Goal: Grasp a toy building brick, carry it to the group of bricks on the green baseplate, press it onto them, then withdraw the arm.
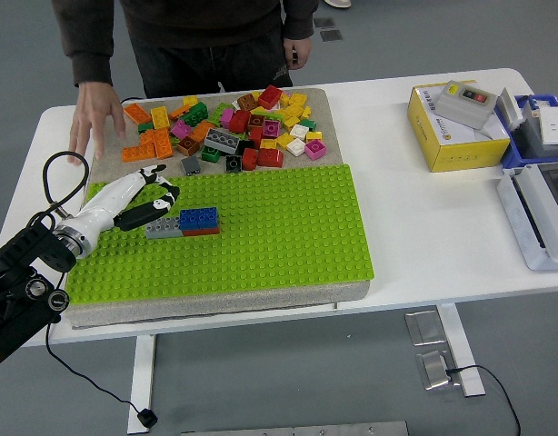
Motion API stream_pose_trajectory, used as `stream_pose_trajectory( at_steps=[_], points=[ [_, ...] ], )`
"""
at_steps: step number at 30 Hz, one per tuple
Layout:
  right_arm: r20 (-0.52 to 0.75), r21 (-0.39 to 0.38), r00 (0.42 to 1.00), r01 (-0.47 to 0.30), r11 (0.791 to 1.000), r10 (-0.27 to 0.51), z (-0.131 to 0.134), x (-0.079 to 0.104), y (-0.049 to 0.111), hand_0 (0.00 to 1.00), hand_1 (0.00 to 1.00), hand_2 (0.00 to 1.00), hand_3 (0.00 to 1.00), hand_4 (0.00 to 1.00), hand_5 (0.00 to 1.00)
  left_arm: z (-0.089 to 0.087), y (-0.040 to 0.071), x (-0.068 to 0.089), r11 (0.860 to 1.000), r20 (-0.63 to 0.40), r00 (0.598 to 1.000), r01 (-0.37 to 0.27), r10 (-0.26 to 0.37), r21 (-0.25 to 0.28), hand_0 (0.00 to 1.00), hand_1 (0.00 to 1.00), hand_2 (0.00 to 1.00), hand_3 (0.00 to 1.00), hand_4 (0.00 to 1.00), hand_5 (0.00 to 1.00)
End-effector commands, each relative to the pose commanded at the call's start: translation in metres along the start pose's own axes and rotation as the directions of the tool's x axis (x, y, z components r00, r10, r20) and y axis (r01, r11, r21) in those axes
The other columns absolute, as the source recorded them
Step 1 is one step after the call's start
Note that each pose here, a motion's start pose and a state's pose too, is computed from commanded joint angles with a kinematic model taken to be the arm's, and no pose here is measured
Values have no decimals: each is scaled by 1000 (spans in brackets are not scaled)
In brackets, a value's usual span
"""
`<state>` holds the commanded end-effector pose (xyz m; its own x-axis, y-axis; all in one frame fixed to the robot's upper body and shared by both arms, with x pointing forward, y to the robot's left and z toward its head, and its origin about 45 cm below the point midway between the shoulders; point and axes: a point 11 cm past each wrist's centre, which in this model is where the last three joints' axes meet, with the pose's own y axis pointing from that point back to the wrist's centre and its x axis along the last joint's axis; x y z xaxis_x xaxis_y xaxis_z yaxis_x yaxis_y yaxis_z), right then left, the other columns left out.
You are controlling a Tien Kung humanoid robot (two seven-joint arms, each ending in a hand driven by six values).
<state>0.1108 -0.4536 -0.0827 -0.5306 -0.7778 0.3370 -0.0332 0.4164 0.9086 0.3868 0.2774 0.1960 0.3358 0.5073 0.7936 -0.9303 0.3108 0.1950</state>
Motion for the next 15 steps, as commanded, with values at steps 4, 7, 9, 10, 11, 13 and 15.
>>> stream_pose_trajectory(
  at_steps=[4,7,9,10,11,13,15],
  points=[
    [-10,-11,1000,-10,1000,10,3,0,0,642,563,669,662,512,998,-5,14,5,999,-50,998,-37,37,-11,998,998,998,643,521,895],
    [-23,-25,1000,-17,1000,16,6,-2,0,641,566,671,664,509,998,-17,25,7,997,-85,994,-74,74,2,998,992,981,656,520,887],
    [-31,-33,999,-20,999,19,8,-4,1,641,566,671,664,509,998,-25,31,7,996,-103,990,-93,94,17,998,992,981,656,520,887],
    [-36,-41,999,-21,999,19,10,-5,1,641,566,671,664,509,998,-30,36,7,994,-117,987,-109,111,25,998,992,981,656,520,887],
    [-38,-46,999,-21,999,19,11,-6,1,641,581,674,676,505,998,-33,39,8,993,-126,985,-118,121,30,990,979,973,709,518,859],
    [-42,-57,999,-19,998,17,15,-9,1,641,581,674,676,505,998,-42,47,8,989,-148,978,-142,147,47,990,979,973,709,518,859],
    [-46,-63,999,-17,998,14,18,-10,1,641,581,674,676,505,998,-48,53,11,985,-158,973,-161,168,58,990,979,973,709,518,859]
  ],
)
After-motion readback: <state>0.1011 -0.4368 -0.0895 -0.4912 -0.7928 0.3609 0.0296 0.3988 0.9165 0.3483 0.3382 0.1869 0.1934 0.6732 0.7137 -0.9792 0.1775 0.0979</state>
